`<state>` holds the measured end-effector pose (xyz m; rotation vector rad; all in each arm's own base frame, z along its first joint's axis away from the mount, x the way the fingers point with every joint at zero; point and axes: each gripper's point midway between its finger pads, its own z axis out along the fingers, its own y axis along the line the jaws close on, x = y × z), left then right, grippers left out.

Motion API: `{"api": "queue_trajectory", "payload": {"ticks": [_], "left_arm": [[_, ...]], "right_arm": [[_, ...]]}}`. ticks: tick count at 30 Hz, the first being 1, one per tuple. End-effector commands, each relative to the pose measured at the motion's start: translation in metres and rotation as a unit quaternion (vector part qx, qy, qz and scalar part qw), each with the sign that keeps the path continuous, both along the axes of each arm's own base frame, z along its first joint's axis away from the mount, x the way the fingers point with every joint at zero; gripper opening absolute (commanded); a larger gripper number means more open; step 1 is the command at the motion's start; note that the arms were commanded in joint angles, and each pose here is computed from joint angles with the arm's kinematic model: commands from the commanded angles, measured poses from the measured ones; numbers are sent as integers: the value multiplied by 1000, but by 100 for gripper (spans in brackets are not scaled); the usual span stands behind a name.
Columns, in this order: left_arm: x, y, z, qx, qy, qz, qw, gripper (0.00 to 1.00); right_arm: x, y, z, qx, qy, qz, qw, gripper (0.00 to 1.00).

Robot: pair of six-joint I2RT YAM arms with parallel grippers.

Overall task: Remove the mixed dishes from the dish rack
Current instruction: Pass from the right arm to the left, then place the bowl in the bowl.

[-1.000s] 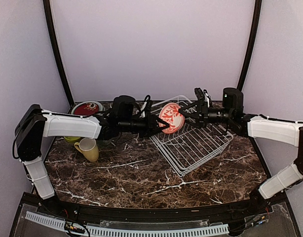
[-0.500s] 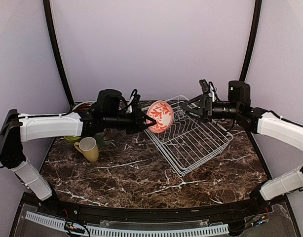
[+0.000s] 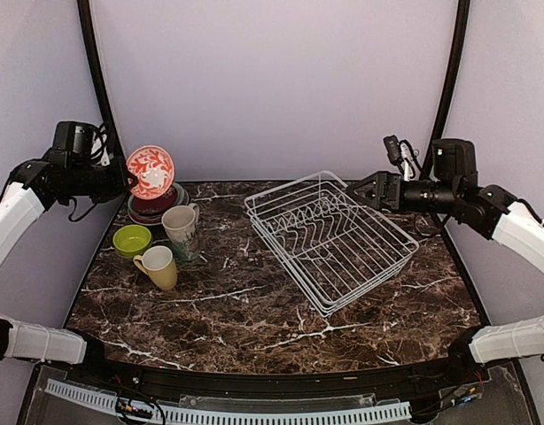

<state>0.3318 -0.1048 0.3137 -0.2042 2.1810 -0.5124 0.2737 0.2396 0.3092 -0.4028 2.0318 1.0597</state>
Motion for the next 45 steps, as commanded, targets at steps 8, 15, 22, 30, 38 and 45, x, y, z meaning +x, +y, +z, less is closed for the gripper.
{"api": "queue_trajectory", "payload": {"ticks": [8, 15, 22, 30, 38, 45], "left_arm": [[9, 97, -116, 78, 173, 76, 979, 1], [22, 119, -153, 113, 220, 100, 964, 1], [22, 135, -177, 136, 258, 118, 949, 1], [20, 152, -187, 135, 276, 136, 942, 12], [14, 152, -167, 137, 258, 135, 947, 53], [13, 103, -41, 31, 60, 68, 995, 87]], "right_arm": [[-4, -20, 8, -35, -23, -33, 999, 99], [-9, -28, 10, -41, -31, -45, 998, 99], [-12, -32, 10, -47, -34, -48, 997, 99], [-13, -33, 12, -48, -37, -50, 997, 99], [-16, -51, 26, -69, -58, -86, 992, 99], [-29, -103, 65, -121, -126, -177, 969, 99]]}}
